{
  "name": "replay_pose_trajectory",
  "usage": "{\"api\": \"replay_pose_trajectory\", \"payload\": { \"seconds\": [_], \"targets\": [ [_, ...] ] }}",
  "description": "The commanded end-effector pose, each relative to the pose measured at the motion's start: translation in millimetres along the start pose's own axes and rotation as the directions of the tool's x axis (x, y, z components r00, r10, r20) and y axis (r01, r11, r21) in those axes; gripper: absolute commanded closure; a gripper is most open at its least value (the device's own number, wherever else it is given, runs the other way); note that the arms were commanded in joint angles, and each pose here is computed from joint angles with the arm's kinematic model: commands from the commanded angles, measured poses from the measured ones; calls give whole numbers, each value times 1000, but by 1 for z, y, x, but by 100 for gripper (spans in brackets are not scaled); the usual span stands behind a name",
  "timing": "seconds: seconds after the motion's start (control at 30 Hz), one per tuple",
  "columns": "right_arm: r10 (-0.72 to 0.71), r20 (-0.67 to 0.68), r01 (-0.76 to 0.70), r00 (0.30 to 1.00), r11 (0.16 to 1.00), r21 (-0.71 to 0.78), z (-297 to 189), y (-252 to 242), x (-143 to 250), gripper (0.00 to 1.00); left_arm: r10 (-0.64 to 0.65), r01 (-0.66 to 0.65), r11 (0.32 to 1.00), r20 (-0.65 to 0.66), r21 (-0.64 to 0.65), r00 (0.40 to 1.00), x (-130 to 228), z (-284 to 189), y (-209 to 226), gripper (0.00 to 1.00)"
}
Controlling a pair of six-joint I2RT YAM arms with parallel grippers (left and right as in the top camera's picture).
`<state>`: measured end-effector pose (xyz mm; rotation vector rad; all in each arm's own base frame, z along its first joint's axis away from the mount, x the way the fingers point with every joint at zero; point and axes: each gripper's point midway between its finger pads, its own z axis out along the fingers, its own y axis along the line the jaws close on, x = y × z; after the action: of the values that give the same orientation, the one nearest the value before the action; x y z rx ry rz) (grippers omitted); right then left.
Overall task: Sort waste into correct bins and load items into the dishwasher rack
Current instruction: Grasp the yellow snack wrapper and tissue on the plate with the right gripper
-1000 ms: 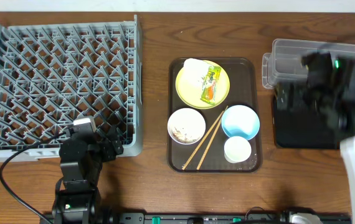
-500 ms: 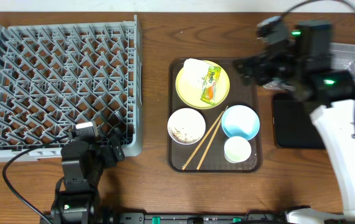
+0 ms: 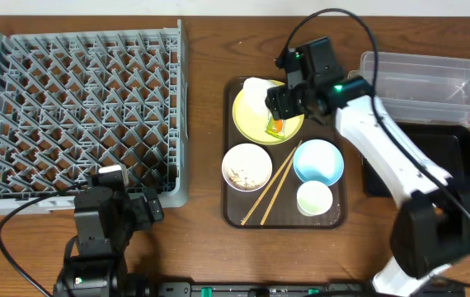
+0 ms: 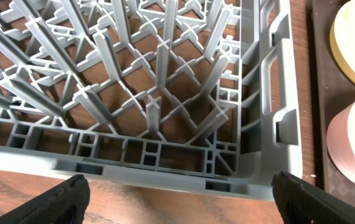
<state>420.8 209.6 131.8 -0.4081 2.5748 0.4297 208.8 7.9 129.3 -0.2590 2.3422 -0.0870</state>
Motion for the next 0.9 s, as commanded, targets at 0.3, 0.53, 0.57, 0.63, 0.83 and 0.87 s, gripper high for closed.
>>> {"api": "replay_pose_trajectory", "payload": {
  "seconds": [0.3,0.53,0.57,0.63,0.83,0.87],
  "targets": [
    [236,-104,-215,966,961,176,66,-37,36,42,12,-12,1000,17,19,1000,-6,-4,-4,4],
    [247,-128,-222,961,958,182,89,-36,46,44,12,-12,1000,17,19,1000,-6,-4,-4,4],
    [250,-129,-225,960,957,183,92,-37,47,46,12,-12,1000,17,19,1000,-6,-4,-4,4],
    [255,-137,-228,957,956,186,99,-38,51,50,12,-12,1000,17,19,1000,-6,-4,-4,4],
    [290,-160,-258,944,947,193,111,-38,61,87,12,-12,1000,17,19,1000,-6,-4,-4,4],
    [289,-156,-258,945,947,191,111,-37,60,94,12,-12,1000,17,19,1000,-6,-4,-4,4]
  ]
}}
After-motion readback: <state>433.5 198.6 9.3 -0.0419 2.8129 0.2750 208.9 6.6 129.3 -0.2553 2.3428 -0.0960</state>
